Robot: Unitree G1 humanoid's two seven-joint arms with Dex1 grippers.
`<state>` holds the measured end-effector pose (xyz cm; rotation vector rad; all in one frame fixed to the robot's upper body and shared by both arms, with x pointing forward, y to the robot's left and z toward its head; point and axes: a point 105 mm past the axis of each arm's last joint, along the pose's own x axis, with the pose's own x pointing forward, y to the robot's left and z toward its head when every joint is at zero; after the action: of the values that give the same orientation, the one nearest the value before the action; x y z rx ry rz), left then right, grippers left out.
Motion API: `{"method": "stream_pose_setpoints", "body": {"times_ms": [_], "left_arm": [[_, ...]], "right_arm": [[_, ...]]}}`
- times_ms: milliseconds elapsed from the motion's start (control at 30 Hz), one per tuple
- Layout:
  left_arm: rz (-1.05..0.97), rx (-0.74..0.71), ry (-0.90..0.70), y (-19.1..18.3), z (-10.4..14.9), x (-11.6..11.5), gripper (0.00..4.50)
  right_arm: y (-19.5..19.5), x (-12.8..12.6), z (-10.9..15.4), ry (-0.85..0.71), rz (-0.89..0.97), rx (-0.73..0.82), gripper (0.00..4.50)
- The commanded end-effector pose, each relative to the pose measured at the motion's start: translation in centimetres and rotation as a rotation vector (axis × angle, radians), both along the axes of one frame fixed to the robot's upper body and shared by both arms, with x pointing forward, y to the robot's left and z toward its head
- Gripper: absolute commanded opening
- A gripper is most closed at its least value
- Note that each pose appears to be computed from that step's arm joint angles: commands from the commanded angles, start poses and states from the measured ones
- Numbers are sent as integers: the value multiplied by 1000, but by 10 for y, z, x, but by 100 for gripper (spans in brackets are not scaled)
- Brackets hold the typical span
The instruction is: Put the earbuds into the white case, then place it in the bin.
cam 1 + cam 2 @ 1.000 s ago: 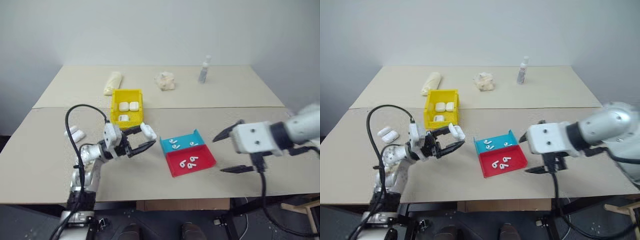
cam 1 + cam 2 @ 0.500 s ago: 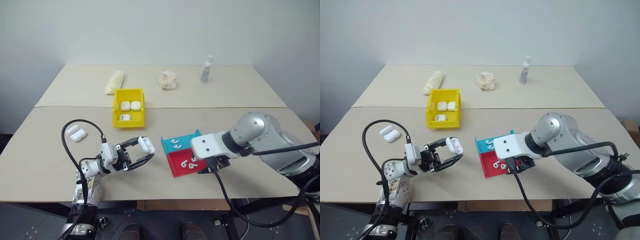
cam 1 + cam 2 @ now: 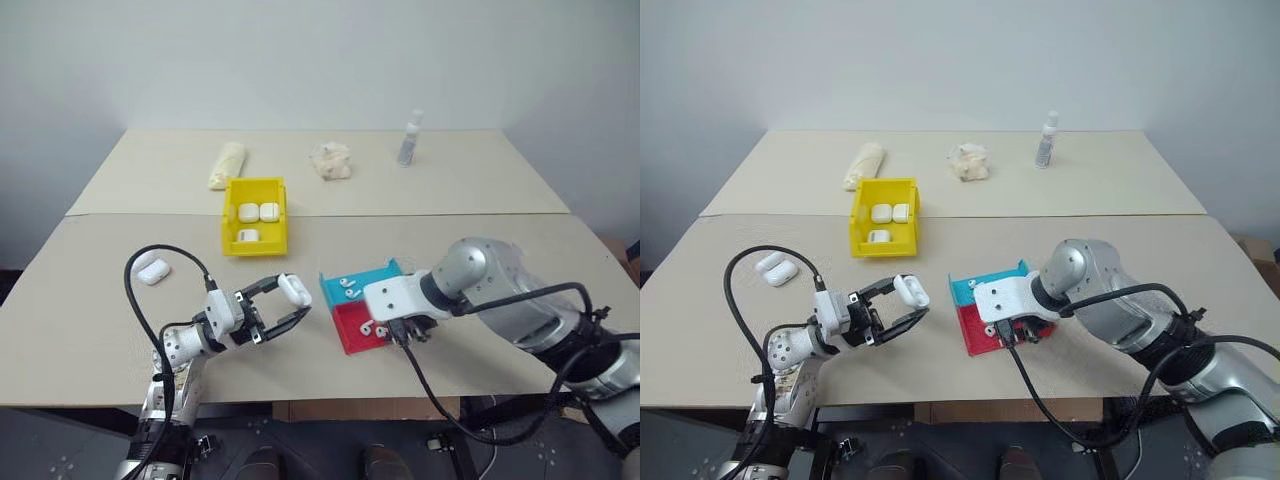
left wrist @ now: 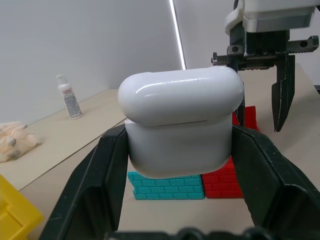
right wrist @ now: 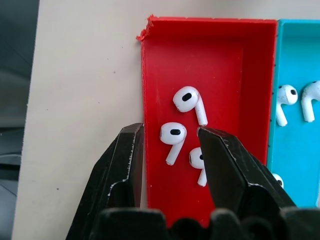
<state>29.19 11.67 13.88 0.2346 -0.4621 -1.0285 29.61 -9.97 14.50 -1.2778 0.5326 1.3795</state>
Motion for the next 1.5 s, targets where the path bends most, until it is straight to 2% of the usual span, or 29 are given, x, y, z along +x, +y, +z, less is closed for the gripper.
{"method": "stream_pose_setpoints", "body": {"times_ms": [33,700,1233,1300,1500], "left_arm": [[-3,0,-34,-4,9,-4,280],[-1,49,11,-2,7,-9,280],[18,61,26,-1,6,-8,280],[19,63,27,-1,5,-8,280],[18,61,30,-1,5,-7,280]], "right_arm": [[2,5,3,-39,14,-4,208],[-1,13,-17,2,-12,-26,208],[-3,15,-21,1,-14,-26,208],[-3,14,-21,3,-12,-25,171],[-4,15,-23,-2,-12,-32,171]]}}
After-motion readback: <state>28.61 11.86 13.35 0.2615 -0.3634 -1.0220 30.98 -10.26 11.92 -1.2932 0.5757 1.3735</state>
